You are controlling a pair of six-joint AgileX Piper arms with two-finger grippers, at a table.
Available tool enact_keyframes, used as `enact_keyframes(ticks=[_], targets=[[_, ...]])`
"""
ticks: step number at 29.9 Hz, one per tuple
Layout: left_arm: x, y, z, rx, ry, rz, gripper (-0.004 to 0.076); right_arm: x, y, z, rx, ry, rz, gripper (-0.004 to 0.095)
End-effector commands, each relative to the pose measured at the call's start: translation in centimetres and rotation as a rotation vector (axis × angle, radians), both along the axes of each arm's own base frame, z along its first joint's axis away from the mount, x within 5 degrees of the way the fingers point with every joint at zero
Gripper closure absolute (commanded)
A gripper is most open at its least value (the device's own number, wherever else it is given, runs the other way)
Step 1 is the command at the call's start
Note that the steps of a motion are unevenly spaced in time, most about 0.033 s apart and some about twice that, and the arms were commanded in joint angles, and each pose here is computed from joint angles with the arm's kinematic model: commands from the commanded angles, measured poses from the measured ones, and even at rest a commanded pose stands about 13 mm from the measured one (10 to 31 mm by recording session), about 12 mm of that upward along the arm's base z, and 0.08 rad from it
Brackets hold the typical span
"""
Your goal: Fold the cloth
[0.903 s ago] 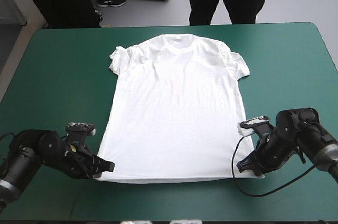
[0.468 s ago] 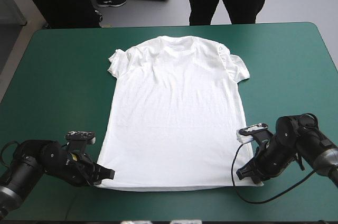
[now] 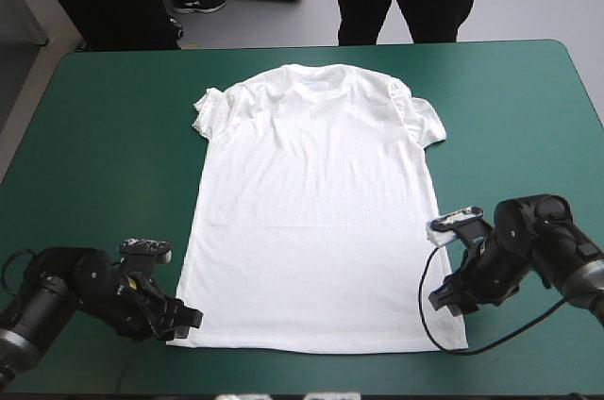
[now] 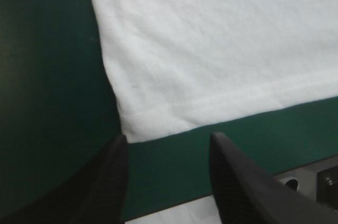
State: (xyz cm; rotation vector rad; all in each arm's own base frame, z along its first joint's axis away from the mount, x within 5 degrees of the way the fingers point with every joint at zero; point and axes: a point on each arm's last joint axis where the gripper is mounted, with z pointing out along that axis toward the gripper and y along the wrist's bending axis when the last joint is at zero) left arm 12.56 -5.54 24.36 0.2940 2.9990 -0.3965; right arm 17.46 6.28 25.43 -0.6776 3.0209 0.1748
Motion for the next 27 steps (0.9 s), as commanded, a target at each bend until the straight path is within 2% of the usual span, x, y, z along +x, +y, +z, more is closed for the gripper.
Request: enact_keyframes(ticks=[1, 7, 12, 16, 21, 27], targets=[[1.1, -0.6, 3.7, -0.052, -0.101, 0.003, 0.0339, 1.3, -0.3, 3.8, -0.022, -0.16, -0.031, 0.0398], [4.6, -0.7, 12.8, -0.103, -0.515, 0.067, 0.0339, 4.5, -0.1, 9.9, 0.042, -0.516, -0.173, 0.0398], [8.8, -1.0, 15.9, -0.049, -0.648, 0.097, 0.0339, 6.5, 0.0, 12.6, 0.039, -0.636, -0.196, 0.0398], [13.3, -2.0, 14.7, -0.003, -0.601, 0.089, 0.0339, 7.7, 0.4, 13.2, 0.054, -0.65, -0.209, 0.0399], [19.1, -3.0, 10.7, 0.088, -0.507, 0.074, 0.0339, 9.1, 0.9, 12.7, 0.058, -0.657, -0.206, 0.0398], [24.7, -3.5, 5.7, 0.121, -0.397, 0.088, 0.0339, 10.0, 1.1, 11.8, 0.044, -0.633, -0.192, 0.0398]])
